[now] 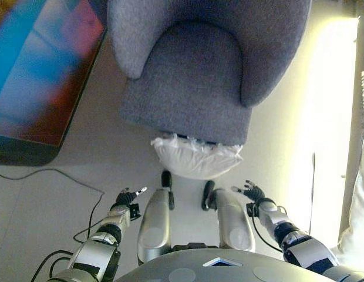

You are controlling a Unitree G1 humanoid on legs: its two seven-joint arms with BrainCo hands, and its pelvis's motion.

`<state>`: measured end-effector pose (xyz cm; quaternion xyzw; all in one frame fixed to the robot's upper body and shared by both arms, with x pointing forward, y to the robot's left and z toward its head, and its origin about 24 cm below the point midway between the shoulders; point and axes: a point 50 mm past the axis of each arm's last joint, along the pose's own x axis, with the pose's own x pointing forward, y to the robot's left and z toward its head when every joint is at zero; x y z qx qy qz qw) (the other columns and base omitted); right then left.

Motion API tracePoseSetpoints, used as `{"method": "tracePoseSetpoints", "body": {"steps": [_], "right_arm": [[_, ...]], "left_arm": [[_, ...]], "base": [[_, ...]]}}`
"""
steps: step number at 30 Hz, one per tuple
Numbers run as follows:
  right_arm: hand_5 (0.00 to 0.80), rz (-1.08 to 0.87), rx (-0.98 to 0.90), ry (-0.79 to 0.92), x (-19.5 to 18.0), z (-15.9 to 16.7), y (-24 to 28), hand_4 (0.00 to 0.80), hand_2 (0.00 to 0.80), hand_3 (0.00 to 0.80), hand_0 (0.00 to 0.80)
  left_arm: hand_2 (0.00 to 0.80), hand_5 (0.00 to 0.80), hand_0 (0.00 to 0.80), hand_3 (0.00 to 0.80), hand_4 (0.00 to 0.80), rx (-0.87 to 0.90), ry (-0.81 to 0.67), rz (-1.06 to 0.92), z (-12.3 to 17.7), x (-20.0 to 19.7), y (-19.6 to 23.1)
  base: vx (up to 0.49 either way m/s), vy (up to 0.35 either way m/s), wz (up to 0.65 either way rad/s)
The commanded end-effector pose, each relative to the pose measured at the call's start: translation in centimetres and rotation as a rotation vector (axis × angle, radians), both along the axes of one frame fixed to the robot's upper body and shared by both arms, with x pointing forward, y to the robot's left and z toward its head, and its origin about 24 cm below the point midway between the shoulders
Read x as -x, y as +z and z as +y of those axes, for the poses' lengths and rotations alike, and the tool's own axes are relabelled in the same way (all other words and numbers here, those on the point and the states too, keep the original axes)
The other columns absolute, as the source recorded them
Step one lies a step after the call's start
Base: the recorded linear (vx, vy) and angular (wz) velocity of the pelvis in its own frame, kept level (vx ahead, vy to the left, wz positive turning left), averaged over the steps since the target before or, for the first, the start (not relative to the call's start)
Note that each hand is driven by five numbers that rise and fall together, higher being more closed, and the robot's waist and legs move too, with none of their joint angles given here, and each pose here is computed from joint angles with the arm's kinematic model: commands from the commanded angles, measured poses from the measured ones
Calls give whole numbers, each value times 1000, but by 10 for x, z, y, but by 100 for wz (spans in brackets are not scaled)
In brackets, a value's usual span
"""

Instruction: Pick up the cushion and take it to the sofa

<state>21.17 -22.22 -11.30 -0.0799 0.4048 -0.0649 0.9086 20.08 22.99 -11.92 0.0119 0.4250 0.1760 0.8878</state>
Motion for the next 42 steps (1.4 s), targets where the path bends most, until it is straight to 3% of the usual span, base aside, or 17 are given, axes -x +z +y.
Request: {"method": "tracePoseSetpoints", "body": {"steps": [1, 12, 17, 23, 27, 36, 42], "right_arm": [[0, -93, 25, -48, -9, -15, 13, 0, 0, 0, 0], [0, -367, 49, -94, -71, -21, 74, 0, 0, 0, 0], [0, -459, 70, -102, -74, -37, 90, 0, 0, 0, 0], [0, -565, 82, -146, -86, -48, 115, 0, 0, 0, 0], [0, -629, 94, -147, -106, -57, 142, 0, 0, 0, 0], [0, -789, 127, -130, -113, -72, 179, 0, 0, 0, 0], [0, -905, 113, -37, -127, -59, 210, 0, 0, 0, 0]], "left_arm": [[0, 0, 0, 0, 0, -20, 16, -130, -3, -21, 16], [0, 0, 0, 0, 0, -72, 3, -517, -7, -94, 90], [0, 0, 0, 0, 0, -111, 9, -687, 8, -103, 116], [0, 0, 0, 0, 0, -151, -33, -868, 6, -104, 139], [0, 0, 0, 0, 0, -177, -55, -931, 13, -118, 161], [0, 0, 0, 0, 0, -168, -139, -1000, 25, -125, 182], [0, 0, 0, 0, 0, -51, -237, -1073, 16, -138, 204]], "base": [[6, 17, 10], [-36, 21, -2], [-27, 66, -7], [-88, 26, -1], [-79, 52, -8], [-13, 34, -3], [58, -2, -1]]}}
